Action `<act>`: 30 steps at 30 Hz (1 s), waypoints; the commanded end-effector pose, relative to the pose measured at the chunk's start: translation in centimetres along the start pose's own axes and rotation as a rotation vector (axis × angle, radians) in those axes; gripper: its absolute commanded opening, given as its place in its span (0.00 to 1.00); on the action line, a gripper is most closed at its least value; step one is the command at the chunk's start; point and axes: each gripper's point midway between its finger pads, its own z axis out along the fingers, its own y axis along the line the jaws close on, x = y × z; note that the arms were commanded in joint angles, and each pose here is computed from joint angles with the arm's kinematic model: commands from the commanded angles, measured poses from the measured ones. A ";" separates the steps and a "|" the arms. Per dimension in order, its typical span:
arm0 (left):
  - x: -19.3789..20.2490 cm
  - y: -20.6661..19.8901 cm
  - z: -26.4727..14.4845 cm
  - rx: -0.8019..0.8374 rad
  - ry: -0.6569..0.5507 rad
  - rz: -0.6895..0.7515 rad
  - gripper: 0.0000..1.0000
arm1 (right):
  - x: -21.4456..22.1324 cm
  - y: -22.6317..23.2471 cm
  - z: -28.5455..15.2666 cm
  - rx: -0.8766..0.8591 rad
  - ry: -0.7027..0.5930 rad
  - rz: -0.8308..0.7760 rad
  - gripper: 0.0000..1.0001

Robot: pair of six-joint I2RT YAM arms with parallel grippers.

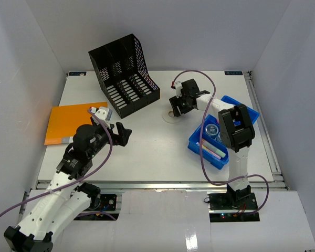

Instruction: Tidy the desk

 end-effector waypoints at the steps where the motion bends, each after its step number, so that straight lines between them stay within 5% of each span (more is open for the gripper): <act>1: -0.6 -0.3 -0.2 0.019 -0.031 0.007 0.98 | -3.0 -0.3 -3.7 0.006 -0.104 -0.095 0.72; 6: -0.9 -0.3 -0.5 0.020 -0.045 0.007 0.98 | -5.1 0.7 -7.4 -0.017 -0.213 -0.226 0.83; 10: -1.0 -0.4 -0.5 0.025 -0.050 0.009 0.98 | -3.7 4.2 -8.2 -0.217 -0.209 -0.407 0.97; 14: -1.0 -0.5 -0.5 0.030 -0.050 0.009 0.98 | -1.6 7.6 -6.9 -0.349 -0.144 -0.497 0.90; 30: -1.0 -0.3 -0.5 0.021 -0.052 0.012 0.98 | -2.7 7.2 -1.4 -0.069 -0.044 -0.611 0.90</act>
